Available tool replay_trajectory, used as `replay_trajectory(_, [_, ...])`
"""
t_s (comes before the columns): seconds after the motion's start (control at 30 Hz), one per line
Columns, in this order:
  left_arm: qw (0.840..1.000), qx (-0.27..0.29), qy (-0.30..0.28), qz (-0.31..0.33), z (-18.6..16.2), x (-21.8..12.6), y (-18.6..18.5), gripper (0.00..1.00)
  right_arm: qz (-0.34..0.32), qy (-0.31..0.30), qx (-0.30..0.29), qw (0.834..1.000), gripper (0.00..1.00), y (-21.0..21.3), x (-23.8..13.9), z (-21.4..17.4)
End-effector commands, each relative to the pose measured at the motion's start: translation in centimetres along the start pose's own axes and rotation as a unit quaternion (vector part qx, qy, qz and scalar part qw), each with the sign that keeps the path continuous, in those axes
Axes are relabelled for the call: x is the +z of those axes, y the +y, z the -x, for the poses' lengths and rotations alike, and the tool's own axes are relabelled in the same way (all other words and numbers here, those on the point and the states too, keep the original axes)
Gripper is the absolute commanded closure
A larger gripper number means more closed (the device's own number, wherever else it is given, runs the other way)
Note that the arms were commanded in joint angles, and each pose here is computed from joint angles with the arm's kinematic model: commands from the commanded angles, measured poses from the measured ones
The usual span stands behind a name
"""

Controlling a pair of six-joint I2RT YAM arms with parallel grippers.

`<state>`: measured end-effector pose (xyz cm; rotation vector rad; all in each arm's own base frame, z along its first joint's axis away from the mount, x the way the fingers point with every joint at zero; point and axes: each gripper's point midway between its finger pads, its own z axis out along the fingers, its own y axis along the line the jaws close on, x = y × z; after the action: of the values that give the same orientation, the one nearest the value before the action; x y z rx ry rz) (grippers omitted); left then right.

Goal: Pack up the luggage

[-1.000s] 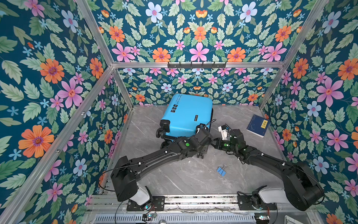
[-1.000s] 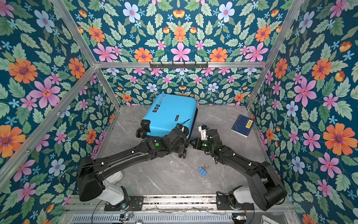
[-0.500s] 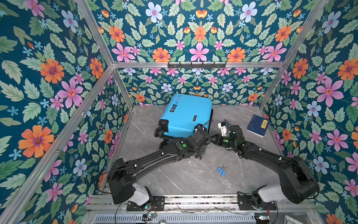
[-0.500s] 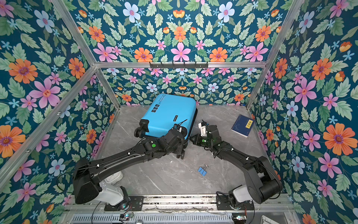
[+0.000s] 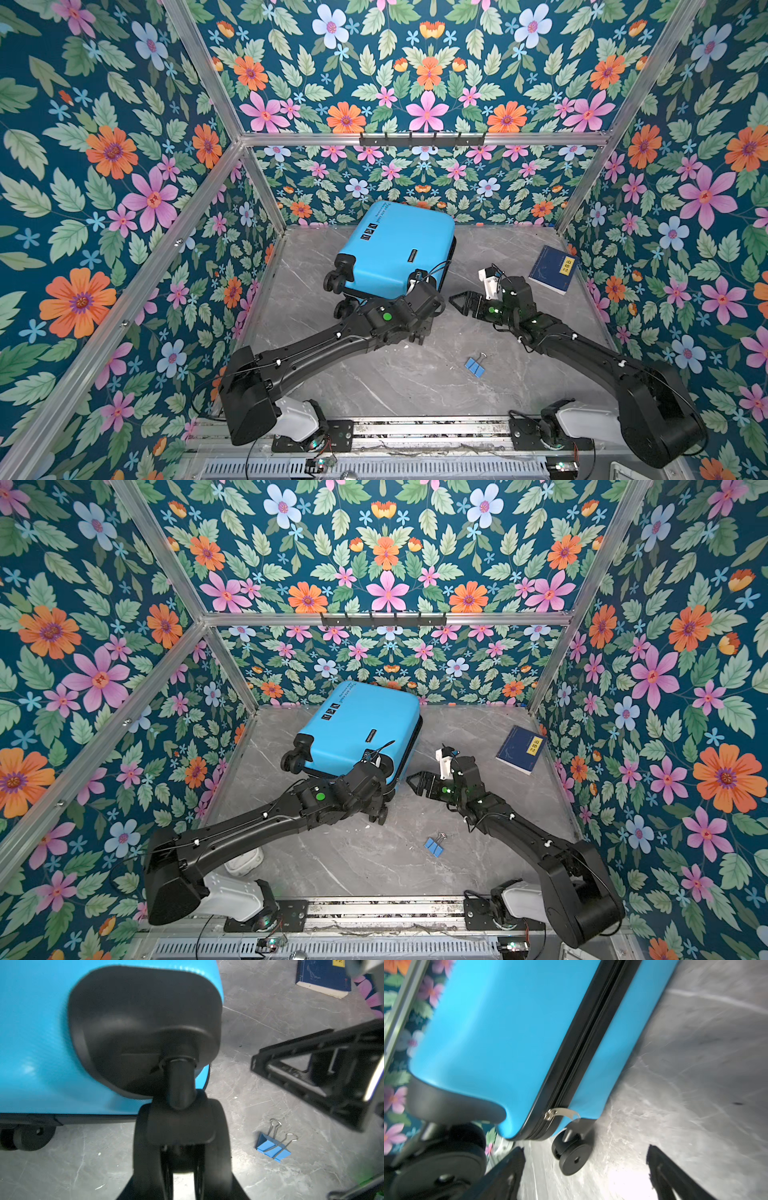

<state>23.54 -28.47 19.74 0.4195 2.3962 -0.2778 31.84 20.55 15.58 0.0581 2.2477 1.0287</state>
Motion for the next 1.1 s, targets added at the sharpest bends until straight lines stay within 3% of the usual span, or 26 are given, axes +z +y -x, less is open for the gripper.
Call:
replay_trajectory(0.0, [0.998,-0.042,-0.051,0.024,1.2,-1.2,1.8,1.00,-0.068,-0.011,-0.008,0.998,0.09,-1.7,-0.6,1.0])
replay_trajectory(0.17, [0.996,-0.068,-0.047,0.043,-1.4,-2.1,4.4,1.00,-0.133,-0.012,0.006,0.991,0.10,-2.4,0.3,3.9])
replay_trajectory(0.3, [0.993,-0.087,-0.050,0.061,-3.0,-3.0,6.5,1.00,-0.178,-0.013,0.045,0.983,0.21,-3.6,1.7,6.6])
replay_trajectory(0.5, [0.991,-0.098,-0.061,0.073,-3.6,-4.0,8.0,1.00,-0.156,0.015,0.120,0.980,0.48,-5.0,6.0,9.3])
replay_trajectory(0.67, [0.991,-0.099,-0.056,0.069,-3.9,-4.1,8.0,1.00,-0.102,0.044,0.143,0.983,0.49,-3.6,9.4,10.2])
replay_trajectory(0.73, [0.991,-0.102,-0.054,0.066,-4.0,-4.1,7.9,0.84,-0.090,0.046,0.147,0.984,0.49,-3.2,10.1,10.2])
replay_trajectory(0.8, [0.991,-0.105,-0.048,0.065,-4.3,-3.9,7.9,0.55,-0.086,0.050,0.144,0.985,0.49,-2.8,10.4,9.9])
replay_trajectory(0.87, [0.991,-0.109,-0.038,0.067,-4.8,-3.6,7.9,0.35,-0.086,0.056,0.142,0.985,0.48,-2.7,10.5,9.4])
replay_trajectory(1.07, [0.991,-0.116,-0.031,0.064,-4.9,-3.1,7.4,0.14,-0.085,0.058,0.139,0.985,0.47,-2.8,9.7,8.2])
